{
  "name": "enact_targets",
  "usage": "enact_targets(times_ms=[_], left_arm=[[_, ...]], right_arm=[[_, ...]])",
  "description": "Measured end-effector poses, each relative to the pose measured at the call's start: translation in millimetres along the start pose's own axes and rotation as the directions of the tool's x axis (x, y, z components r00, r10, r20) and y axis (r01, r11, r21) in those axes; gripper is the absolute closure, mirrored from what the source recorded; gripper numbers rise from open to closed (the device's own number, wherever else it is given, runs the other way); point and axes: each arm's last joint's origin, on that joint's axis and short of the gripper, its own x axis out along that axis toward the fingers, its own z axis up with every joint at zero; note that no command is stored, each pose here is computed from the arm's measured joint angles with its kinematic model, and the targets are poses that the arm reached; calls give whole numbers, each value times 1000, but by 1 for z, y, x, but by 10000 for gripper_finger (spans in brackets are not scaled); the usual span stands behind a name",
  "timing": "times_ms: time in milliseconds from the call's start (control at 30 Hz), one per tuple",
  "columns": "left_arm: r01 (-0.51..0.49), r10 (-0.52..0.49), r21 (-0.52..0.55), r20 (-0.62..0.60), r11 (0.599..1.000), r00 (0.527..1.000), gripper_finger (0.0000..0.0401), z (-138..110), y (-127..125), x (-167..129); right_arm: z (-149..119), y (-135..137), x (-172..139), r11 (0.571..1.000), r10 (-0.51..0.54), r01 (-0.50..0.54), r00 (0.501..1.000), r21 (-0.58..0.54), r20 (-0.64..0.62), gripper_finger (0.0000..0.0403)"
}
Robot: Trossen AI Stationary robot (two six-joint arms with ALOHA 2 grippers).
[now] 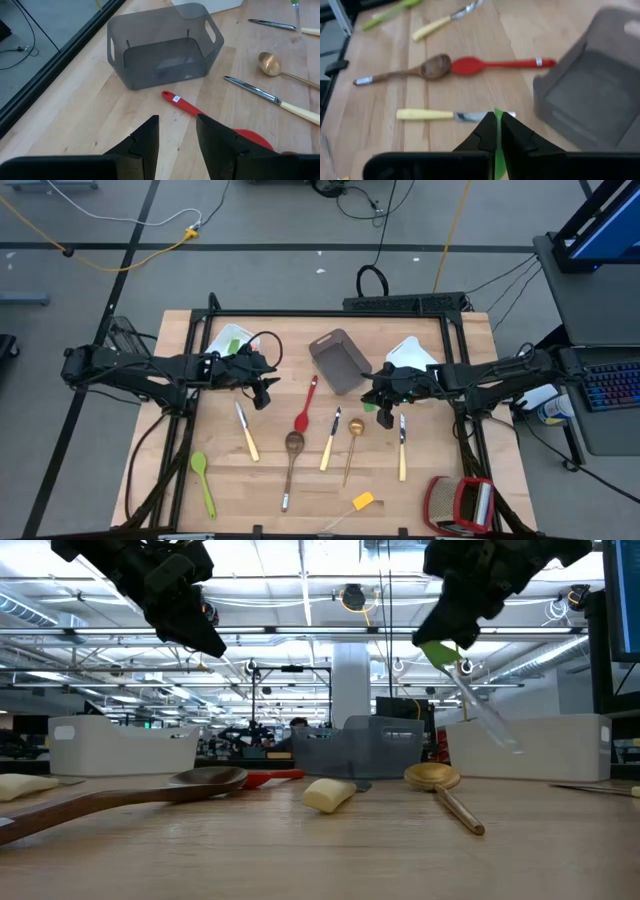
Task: Pick & Place Kitchen Items
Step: Put the green spatula into the left white bin
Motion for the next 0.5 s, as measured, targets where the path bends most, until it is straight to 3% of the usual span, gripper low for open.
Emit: enact_targets(times_ms=[267, 500], left_arm=[[0, 0, -1, 1, 1000, 1000, 265, 0, 0, 0], [0, 0, -2, 2, 1000, 1000, 265, 0, 0, 0]], right_arm=[[12, 4, 1, 994, 39, -25, 991, -108, 126, 398], [20, 8, 20, 979, 69, -23, 973, -204, 219, 399]])
